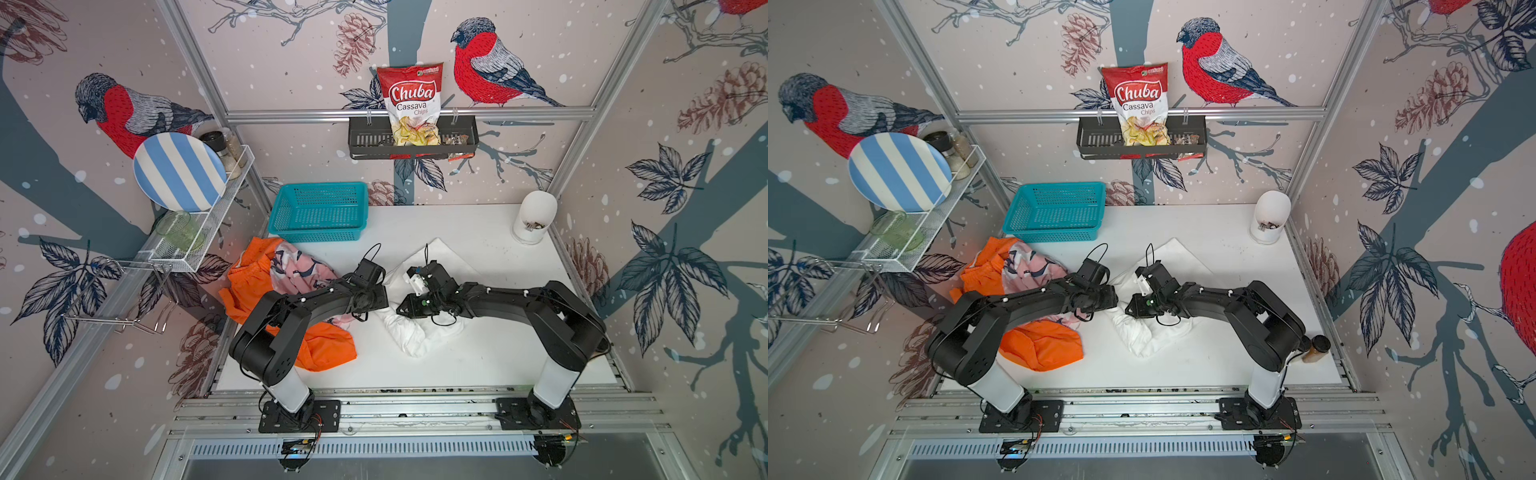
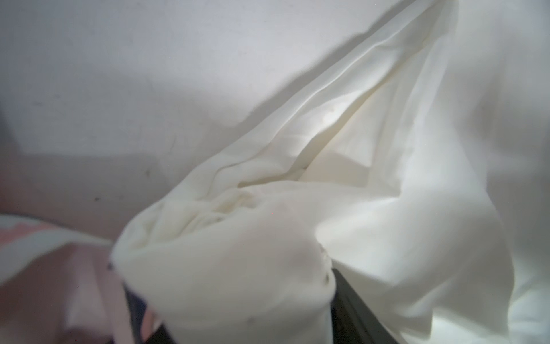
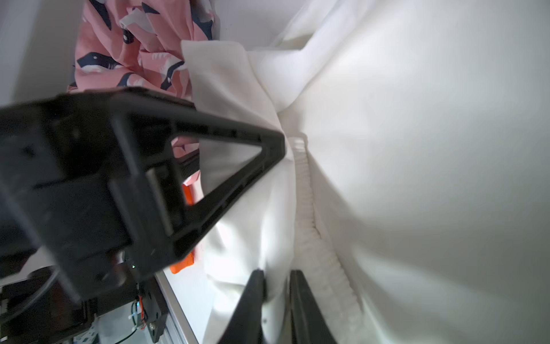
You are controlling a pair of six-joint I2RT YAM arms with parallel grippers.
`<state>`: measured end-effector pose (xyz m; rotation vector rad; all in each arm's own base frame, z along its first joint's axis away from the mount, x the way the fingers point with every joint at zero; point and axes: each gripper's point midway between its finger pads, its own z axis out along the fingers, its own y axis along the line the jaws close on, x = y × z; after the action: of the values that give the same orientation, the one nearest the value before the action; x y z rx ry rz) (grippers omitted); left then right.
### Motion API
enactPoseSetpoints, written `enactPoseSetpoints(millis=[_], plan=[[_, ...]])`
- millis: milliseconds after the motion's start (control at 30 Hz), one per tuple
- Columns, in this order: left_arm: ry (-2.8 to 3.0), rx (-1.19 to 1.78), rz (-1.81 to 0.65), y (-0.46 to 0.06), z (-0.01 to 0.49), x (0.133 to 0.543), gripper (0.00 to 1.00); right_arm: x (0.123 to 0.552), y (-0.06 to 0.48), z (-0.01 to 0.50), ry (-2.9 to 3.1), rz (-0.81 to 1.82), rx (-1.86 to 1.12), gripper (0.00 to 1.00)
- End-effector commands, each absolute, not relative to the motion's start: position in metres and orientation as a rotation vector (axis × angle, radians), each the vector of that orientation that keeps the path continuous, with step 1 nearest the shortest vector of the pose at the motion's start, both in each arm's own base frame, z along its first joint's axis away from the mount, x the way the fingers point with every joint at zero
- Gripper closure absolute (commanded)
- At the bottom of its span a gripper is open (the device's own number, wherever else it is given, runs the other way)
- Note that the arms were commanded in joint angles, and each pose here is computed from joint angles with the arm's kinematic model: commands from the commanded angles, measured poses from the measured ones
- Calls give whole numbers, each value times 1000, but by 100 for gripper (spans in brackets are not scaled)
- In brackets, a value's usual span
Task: Roll up the shorts
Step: Roll the shorts at the center of the board.
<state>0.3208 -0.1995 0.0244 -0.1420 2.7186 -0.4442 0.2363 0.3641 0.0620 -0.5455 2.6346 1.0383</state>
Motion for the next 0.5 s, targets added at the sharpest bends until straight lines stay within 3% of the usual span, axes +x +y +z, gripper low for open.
enactPoseSetpoints(millis=[0,233,467], plan=[[2801,-85,-420,-197,4,309,43,239,336,69,2652,699,-557,63],[2825,-79,-421,-195,-5,302,45,219,336,115,2471,212,-742,34],[2826,-79,-430,-196,-5,304,45,196,363,93,2411,-60,-888,21]])
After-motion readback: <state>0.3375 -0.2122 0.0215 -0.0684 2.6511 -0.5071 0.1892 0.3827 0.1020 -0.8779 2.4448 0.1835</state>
